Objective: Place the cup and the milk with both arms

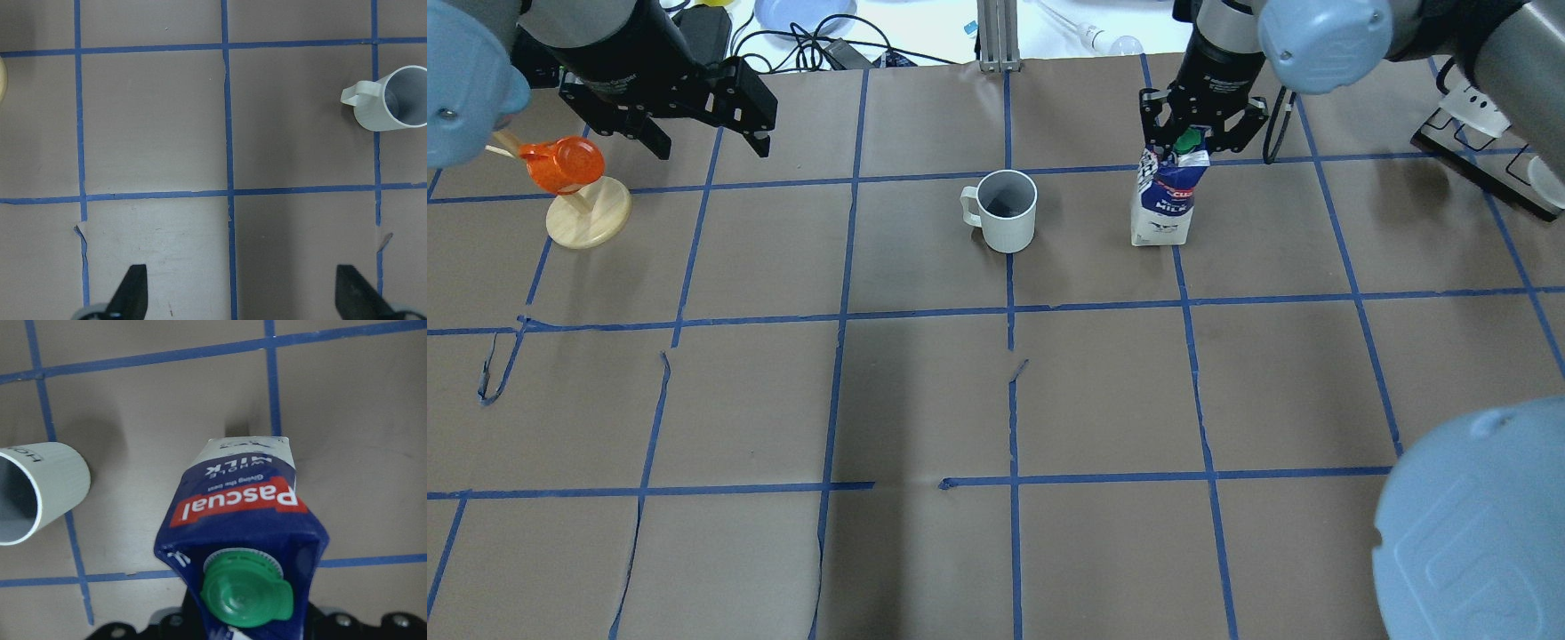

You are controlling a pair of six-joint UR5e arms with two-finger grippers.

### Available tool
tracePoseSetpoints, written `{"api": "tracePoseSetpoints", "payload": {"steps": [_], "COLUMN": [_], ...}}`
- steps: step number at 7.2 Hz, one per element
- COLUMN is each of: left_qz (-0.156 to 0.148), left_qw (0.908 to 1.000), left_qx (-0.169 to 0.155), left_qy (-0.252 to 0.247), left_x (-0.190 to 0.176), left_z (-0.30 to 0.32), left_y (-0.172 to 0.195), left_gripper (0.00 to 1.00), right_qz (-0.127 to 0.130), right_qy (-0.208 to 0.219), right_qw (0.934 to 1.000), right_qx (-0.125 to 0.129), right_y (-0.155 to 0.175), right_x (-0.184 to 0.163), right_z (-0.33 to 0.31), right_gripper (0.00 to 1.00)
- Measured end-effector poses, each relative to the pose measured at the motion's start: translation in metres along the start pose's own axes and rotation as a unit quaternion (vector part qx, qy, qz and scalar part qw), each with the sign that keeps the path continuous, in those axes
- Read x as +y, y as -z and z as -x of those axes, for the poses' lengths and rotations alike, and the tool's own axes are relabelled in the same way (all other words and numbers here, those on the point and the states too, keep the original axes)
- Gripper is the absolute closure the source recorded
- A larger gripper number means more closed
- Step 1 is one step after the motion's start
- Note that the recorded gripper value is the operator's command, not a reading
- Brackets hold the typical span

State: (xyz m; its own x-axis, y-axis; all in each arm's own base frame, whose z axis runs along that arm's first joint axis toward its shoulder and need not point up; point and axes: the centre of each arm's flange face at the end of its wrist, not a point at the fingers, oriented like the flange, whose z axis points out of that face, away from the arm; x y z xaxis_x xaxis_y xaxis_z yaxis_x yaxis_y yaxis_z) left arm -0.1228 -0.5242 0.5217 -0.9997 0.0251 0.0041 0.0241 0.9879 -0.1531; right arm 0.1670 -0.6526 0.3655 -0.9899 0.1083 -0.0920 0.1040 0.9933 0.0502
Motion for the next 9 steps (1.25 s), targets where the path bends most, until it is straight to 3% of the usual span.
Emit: {"api": "tracePoseSetpoints", "payload": {"steps": [5, 6, 7, 8, 9], "left_qz": [-0.006, -0.008, -0.009, -0.009, -0.009], "left_qw": [1.0000, 1.0000, 1.0000, 1.0000, 1.0000], "left_qx": [0.001, 0.002, 0.002, 0.002, 0.002], "left_qy": [0.001, 0.001, 0.001, 0.001, 0.001], "left_x": [-0.002, -0.003, -0.003, -0.003, -0.003], "left_z": [0.000, 0.000, 0.000, 0.000, 0.000], "left_y": [0.000, 0.000, 0.000, 0.001, 0.001], "left_gripper": [0.00, 0.00, 0.00, 0.00, 0.00], "right_qz": [-0.013, -0.013, -0.013, -0.012, -0.012], "right_qy": [-0.014, -0.012, -0.010, -0.009, -0.007], "right_qw": [0.9990, 0.9990, 0.9990, 0.9990, 0.9991], "right_qx": [-0.041, -0.042, -0.042, -0.041, -0.040], "right_y": [-0.014, -0.016, -0.017, -0.018, -0.018], "right_x": [-0.002, -0.003, -0.003, -0.003, -0.002], "right_z": [0.073, 0.075, 0.075, 0.075, 0.075], "right_gripper": [0.60, 0.39, 0.10, 0.01, 0.00]}}
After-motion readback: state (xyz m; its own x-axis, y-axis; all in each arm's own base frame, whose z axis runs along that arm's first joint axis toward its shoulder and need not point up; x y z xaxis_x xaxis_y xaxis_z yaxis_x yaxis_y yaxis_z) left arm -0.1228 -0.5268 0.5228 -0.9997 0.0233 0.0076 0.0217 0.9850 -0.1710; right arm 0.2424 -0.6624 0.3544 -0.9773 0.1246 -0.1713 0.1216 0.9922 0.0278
